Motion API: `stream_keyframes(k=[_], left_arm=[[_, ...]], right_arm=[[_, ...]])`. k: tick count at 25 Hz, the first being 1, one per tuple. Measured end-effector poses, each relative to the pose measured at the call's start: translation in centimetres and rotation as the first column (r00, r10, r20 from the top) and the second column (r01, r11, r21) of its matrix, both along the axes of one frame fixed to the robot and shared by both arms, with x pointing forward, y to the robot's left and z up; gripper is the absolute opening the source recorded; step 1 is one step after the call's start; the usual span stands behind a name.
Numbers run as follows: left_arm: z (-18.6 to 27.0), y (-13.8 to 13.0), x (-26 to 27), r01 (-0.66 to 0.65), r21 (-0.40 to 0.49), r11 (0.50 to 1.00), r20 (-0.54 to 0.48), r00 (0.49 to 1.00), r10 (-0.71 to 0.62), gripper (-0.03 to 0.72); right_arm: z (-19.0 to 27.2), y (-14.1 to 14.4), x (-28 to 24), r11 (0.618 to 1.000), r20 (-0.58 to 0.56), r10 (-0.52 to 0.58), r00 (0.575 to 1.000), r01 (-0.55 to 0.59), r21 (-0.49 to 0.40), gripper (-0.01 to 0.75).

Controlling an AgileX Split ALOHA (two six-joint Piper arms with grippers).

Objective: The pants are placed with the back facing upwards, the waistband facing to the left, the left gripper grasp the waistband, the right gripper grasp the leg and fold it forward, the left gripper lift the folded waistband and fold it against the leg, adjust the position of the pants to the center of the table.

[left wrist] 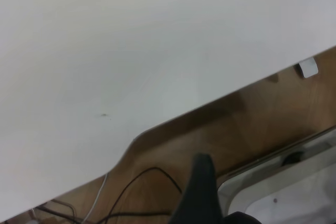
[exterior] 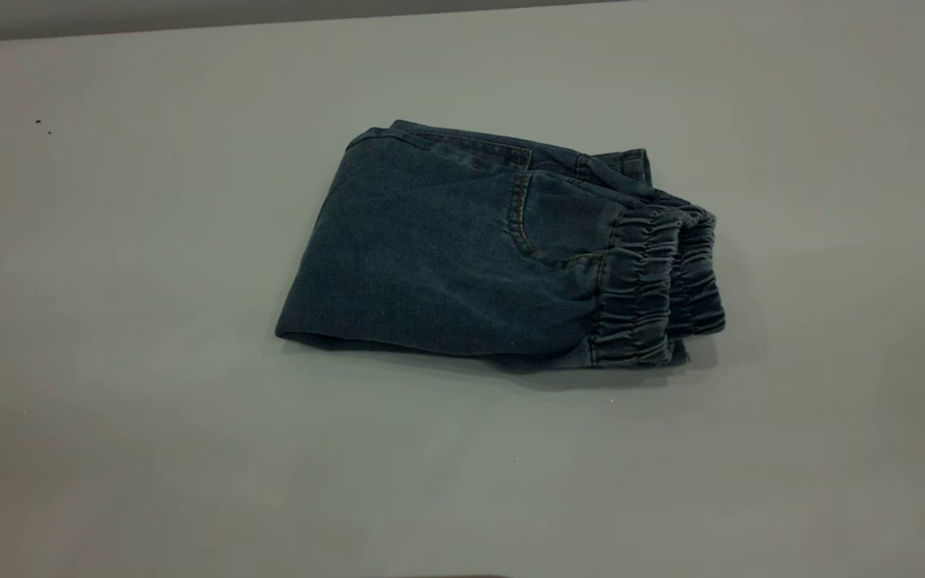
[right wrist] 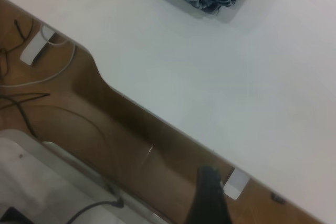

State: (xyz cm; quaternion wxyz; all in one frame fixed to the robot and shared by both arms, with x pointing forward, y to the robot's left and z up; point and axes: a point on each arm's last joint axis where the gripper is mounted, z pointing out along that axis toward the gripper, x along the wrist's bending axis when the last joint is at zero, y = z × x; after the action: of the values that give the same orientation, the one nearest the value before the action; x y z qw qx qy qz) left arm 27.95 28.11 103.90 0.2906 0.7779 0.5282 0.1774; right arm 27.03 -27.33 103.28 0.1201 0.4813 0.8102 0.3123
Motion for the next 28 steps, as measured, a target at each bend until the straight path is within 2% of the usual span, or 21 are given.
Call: stream_keyframes(k=[8,12,15,20,24,28], left_arm=[[0.0,0.0,-0.1,-0.001,-0.001,1.0,0.005,1.0,0.001,0.576],[0.1,0.3,-0.3,-0.043,-0.007,0.999,0.026,0.999,0.043,0.575],[0.2,0.6,-0.6,-0.112,-0.017,0.994,0.056,0.992,0.113,0.575],[0.5,1.1,-1.5,-0.22,-0.037,0.975,0.123,0.967,0.223,0.575],[0.6,1.2,-2.4,-0.26,-0.055,0.964,0.18,0.947,0.265,0.575],[0.6,1.2,-3.2,-0.257,-0.068,0.964,0.223,0.938,0.266,0.575]], right_arm=[[0.0,0.0,-0.1,1.0,0.002,-0.003,1.0,0.003,0.007,0.47],[0.2,-0.7,-0.3,0.99,0.033,-0.134,0.99,0.133,0.037,0.47],[0.3,-1.5,-0.8,0.959,0.078,-0.278,0.957,0.273,0.071,0.47],[0.5,-2.2,-2.0,0.88,0.151,-0.473,0.868,0.458,0.128,0.47],[0.5,-2.5,-3.3,0.839,0.225,-0.542,0.81,0.511,0.186,0.47],[0.5,-2.5,-3.8,0.835,0.244,-0.55,0.799,0.513,0.201,0.47]])
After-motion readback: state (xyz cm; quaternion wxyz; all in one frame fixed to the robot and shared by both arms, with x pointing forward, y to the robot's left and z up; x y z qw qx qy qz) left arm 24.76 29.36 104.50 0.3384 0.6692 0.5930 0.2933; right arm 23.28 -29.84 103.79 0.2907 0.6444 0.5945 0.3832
